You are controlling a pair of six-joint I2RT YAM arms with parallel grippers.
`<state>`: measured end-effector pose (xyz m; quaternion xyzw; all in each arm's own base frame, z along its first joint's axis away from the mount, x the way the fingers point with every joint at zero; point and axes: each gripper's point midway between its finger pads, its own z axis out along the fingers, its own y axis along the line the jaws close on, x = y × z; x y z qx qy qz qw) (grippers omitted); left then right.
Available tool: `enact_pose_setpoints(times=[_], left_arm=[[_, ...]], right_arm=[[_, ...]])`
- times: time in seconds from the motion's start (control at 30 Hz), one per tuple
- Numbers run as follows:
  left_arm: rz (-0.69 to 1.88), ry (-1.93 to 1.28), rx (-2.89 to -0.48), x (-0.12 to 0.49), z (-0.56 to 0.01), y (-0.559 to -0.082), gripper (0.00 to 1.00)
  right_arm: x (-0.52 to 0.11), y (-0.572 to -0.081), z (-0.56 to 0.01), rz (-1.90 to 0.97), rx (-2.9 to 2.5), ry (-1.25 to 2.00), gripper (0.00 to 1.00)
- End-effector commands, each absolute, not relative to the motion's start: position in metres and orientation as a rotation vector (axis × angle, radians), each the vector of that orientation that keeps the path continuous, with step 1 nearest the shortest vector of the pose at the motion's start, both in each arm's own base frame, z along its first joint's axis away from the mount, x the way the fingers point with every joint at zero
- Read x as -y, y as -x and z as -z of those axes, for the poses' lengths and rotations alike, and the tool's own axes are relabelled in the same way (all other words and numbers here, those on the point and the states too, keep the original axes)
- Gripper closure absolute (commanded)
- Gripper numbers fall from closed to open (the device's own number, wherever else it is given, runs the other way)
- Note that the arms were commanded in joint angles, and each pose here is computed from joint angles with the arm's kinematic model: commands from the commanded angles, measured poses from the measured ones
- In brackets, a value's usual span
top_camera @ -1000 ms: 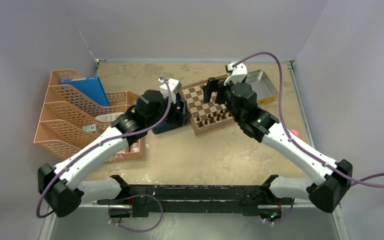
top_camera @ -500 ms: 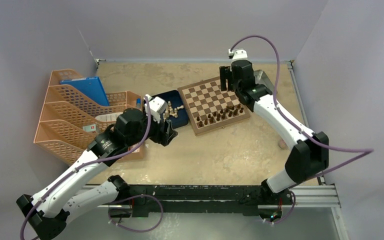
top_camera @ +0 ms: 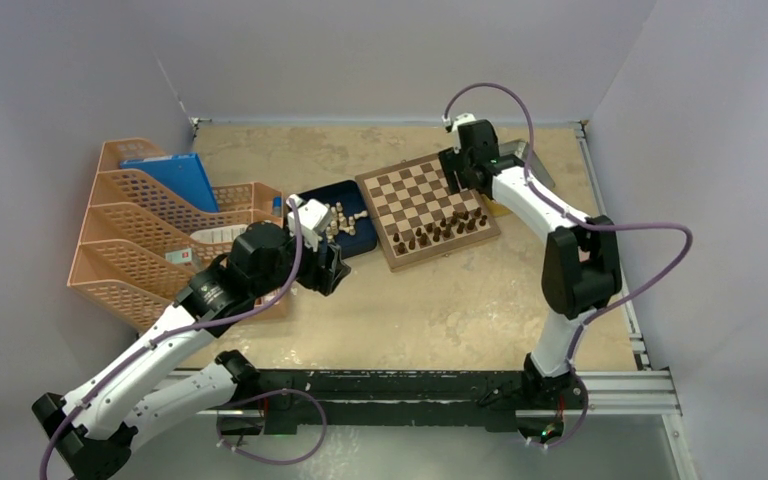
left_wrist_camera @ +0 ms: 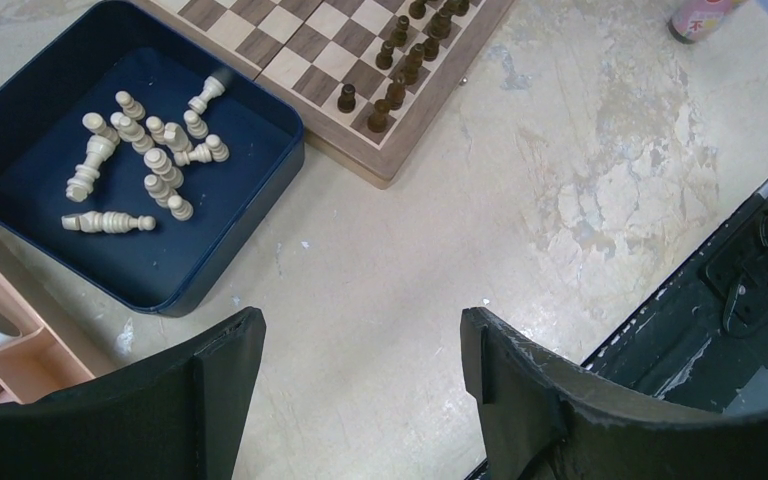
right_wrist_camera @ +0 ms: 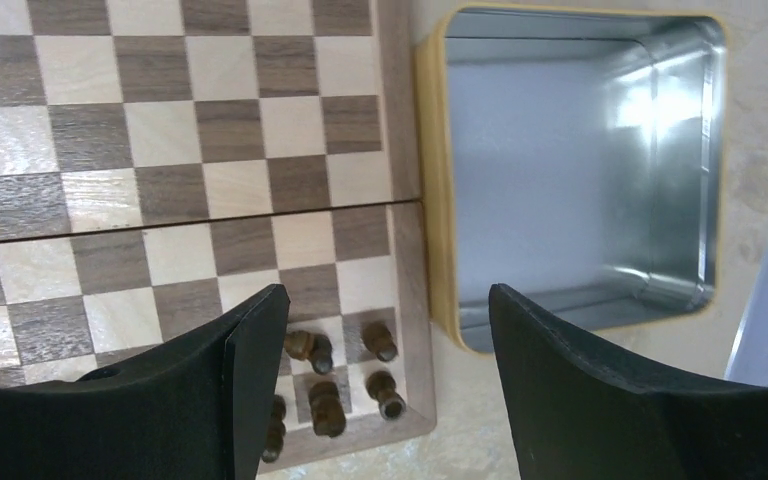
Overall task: Set up the chess pieces on the board
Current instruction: Pick up the chess piece from the chessboard.
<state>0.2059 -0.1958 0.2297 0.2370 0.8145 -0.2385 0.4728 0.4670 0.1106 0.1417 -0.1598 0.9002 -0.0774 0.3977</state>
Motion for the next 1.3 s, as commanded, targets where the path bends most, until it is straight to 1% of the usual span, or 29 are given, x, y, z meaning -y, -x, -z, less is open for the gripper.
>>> enact_pose_setpoints(times=[0.0,0.03,0.07,0.1,0.17,0.37,0.5,0.9,1.1,1.27], left_arm=[[0.567,-0.596,-1.972,0.194,-0.231,-0.208,0.28],[0.561,-0.593,-1.976,0.193,-0.230,-0.208,0.28],[0.555,-0.591,-1.980,0.192,-0.229,-0.208,0.28],[0.550,-0.590,-1.982,0.191,-0.229,-0.208,0.28],[0.546,-0.587,-1.974,0.190,-0.231,-0.209,0.28],[0.544,-0.582,-1.956,0.189,-0.233,-0.209,0.28],[0.511,-0.563,-1.983,0.185,-0.227,-0.211,0.28],[0.497,-0.575,-1.982,0.185,-0.224,-0.213,0.29],[0.483,-0.571,-1.987,0.183,-0.222,-0.215,0.29],[0.473,-0.564,-1.986,0.181,-0.223,-0.215,0.32]], right_arm=[[-0.125,-0.474,-0.138,0.134,-2.303,0.501,0.24],[-0.123,-0.474,-0.133,0.147,-2.311,0.559,0.37],[-0.123,-0.474,-0.128,0.157,-2.320,0.606,0.46],[-0.122,-0.475,-0.123,0.153,-2.330,0.618,0.48],[-0.122,-0.475,-0.117,0.142,-2.342,0.638,0.48],[-0.127,-0.474,-0.109,0.092,-2.354,0.718,0.54],[-0.135,-0.463,-0.096,0.025,-2.389,0.818,0.55],[-0.128,-0.458,-0.074,0.068,-2.414,0.902,0.58],[-0.130,-0.455,-0.067,0.047,-2.427,0.939,0.61],[-0.135,-0.454,-0.065,0.009,-2.421,0.983,0.62]])
